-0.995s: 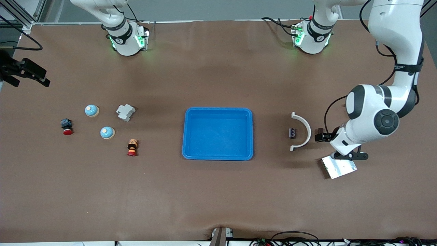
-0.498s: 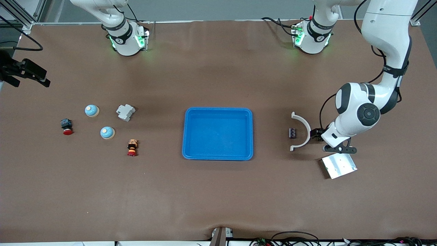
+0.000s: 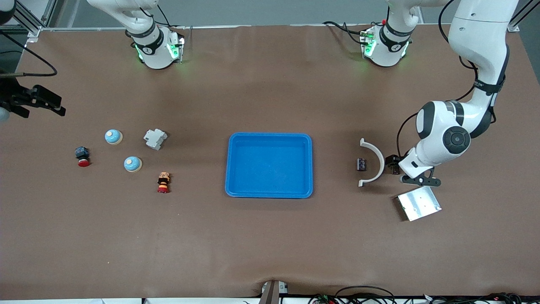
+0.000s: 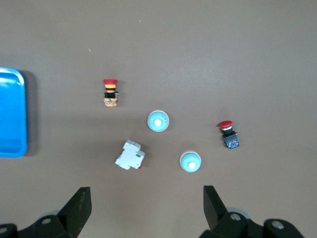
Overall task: Place electrolytic capacitor and blue bell in tray
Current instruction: 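Grasp the capacitor with the left gripper while the right gripper reaches the bell, then lift the capacitor with the left gripper while the right gripper grasps the bell, then carry the capacitor over the tray while the right gripper lifts the bell, then release the capacitor into the tray while the right gripper carries the bell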
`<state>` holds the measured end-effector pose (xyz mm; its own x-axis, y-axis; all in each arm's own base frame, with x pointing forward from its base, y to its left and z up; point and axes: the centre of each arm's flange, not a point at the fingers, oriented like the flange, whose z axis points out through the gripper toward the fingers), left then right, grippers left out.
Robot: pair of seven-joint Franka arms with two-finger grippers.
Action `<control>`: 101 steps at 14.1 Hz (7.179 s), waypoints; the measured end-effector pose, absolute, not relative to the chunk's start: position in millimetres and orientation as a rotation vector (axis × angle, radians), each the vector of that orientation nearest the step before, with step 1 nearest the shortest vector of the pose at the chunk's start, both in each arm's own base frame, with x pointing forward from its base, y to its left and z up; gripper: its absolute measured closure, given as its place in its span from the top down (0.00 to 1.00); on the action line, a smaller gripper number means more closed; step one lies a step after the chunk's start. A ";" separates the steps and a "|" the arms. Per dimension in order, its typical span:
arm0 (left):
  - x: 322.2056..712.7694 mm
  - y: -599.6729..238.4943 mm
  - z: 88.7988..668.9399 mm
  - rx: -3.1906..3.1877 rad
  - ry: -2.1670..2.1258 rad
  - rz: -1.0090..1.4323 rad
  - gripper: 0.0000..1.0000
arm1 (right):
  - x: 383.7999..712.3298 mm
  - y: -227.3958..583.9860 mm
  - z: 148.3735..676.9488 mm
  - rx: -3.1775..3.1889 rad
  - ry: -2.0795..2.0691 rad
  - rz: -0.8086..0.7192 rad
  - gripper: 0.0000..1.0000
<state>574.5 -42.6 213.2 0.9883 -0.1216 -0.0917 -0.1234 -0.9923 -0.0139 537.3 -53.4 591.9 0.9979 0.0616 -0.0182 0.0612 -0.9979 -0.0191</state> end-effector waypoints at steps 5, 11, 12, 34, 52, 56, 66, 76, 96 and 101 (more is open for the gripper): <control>568.9 -38.4 205.7 -3.114 0.182 0.150 1.00 | 533.2 -98.5 524.0 -3.109 -0.162 0.077 1.00; 562.3 -37.8 189.2 -3.113 0.182 0.182 1.00 | 514.3 -124.0 441.8 -3.098 -0.224 0.092 1.00; 562.0 -37.8 185.7 -3.113 0.182 0.183 1.00 | 509.7 -124.0 424.6 -3.100 -0.225 0.085 1.00; 571.7 -39.3 204.5 -3.121 0.146 0.061 0.30 | 419.2 -127.9 254.0 -3.145 -0.162 -0.066 1.00; 526.7 -293.2 333.9 -3.173 -0.478 0.060 0.30 | 404.3 -141.2 176.2 -3.152 -0.157 -0.039 1.00; 529.5 -349.3 321.0 -3.207 -0.470 0.094 0.30 | 403.6 -140.8 172.9 -3.151 -0.158 -0.034 1.00; 544.7 -403.3 227.9 -3.186 -0.554 0.288 0.30 | 411.7 -122.6 189.6 -3.119 -0.139 0.074 0.67; 534.8 -428.0 205.3 -3.024 -1.012 0.343 0.30 | 432.4 63.6 348.5 -3.127 0.303 0.092 0.67; 533.4 -425.7 181.3 -2.888 -1.203 0.335 1.00 | 457.1 415.7 281.2 -2.939 0.974 -0.021 0.67; 559.6 -414.8 217.8 -2.924 -1.270 0.271 1.00 | 466.8 437.5 243.5 -2.961 0.970 -0.005 0.67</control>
